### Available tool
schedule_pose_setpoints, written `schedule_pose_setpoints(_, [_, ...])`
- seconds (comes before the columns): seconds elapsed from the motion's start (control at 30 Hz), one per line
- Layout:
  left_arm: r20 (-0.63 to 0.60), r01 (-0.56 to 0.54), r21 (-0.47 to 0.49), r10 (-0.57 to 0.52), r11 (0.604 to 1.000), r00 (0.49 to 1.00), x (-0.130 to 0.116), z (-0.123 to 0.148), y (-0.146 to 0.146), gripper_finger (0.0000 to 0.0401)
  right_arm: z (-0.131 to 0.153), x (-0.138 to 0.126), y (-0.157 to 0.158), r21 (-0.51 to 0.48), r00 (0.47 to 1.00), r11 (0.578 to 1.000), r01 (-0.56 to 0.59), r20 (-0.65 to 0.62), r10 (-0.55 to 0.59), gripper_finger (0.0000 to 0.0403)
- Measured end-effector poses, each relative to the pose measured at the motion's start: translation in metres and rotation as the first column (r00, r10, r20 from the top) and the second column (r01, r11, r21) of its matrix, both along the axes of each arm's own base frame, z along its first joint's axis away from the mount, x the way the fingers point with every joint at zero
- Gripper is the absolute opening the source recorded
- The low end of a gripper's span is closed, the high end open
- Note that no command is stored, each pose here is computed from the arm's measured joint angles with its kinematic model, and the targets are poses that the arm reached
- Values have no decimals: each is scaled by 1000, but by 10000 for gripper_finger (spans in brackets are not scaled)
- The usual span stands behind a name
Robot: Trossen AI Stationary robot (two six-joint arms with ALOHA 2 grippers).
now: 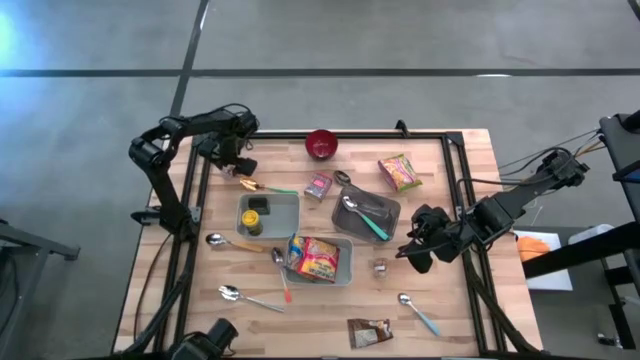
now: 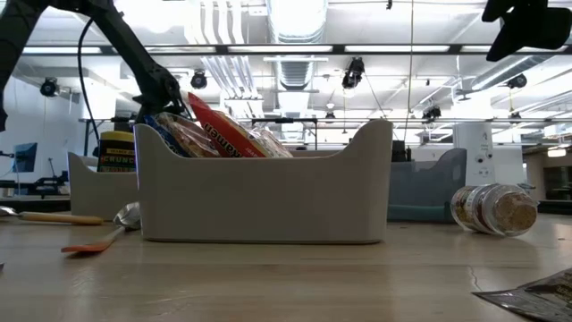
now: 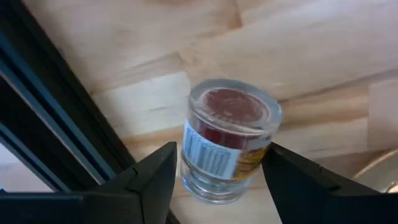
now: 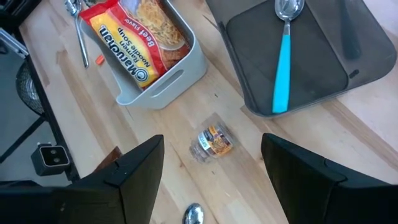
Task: Pick & Place Food Item
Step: Put the top brown seasoning bottle into the top gray bin
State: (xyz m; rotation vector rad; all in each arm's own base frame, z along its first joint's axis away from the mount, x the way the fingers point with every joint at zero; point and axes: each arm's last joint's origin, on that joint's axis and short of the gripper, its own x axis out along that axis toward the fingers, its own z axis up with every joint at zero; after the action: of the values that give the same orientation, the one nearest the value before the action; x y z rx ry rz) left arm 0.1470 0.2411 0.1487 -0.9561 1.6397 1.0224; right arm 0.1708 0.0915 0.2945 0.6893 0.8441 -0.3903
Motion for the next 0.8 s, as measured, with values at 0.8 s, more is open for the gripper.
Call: schedule_pose_setpoints(0.8, [-5, 1, 17, -1, 1000, 1000, 1, 0, -1, 160, 8, 9, 4, 3, 992, 1000, -23, 125, 22, 265])
